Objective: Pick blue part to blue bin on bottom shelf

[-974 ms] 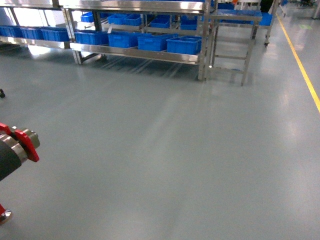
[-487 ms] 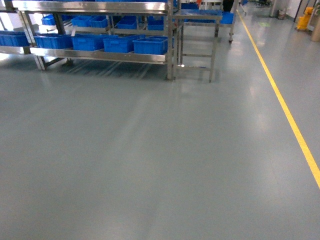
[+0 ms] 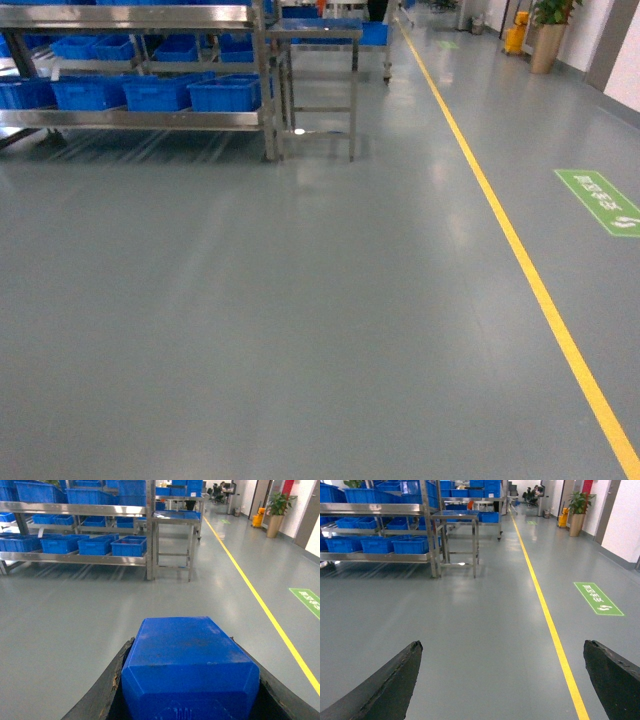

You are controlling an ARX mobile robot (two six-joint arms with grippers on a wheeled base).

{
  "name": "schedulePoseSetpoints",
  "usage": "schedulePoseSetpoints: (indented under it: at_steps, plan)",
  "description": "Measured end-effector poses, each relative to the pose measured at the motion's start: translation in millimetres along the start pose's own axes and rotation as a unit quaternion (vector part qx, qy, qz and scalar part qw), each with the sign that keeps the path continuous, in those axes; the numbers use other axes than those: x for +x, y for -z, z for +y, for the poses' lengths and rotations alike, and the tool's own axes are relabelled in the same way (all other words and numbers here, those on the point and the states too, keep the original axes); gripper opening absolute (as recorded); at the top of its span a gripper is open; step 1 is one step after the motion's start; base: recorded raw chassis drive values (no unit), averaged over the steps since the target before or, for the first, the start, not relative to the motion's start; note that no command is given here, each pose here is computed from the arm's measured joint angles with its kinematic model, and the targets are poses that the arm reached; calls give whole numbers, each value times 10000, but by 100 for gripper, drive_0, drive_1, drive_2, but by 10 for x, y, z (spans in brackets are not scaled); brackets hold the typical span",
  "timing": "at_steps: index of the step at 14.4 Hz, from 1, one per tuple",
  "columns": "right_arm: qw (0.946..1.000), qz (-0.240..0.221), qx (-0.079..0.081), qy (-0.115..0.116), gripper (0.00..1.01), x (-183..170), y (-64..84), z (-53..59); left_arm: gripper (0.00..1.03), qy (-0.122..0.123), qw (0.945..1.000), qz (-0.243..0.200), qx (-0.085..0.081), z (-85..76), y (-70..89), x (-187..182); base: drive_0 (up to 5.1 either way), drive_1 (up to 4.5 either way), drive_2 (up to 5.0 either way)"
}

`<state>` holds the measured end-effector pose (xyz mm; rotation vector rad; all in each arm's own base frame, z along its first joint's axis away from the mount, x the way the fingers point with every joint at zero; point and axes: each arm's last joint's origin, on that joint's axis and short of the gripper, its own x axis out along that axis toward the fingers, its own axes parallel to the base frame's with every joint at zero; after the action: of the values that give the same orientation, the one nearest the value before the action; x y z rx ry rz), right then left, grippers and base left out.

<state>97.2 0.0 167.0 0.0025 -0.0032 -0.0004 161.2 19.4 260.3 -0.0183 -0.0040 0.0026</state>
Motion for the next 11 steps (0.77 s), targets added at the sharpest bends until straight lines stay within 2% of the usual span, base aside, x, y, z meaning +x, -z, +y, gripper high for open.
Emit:
schedulePoseSetpoints:
  at_steps: [5,6,11]
  plan:
    - [10000,-6,0,6,98,0,-1,-1,44,4,10000,6,-1,0,2,2,-171,-171,-171]
    - [10000,0,0,0,98,0,0,0,44,67,10000,11,-1,-11,3,4,-171,-171,-171]
    - [10000,0,0,0,98,0,0,0,44,2,10000,9,-1,0,3,3,-171,-171,-171]
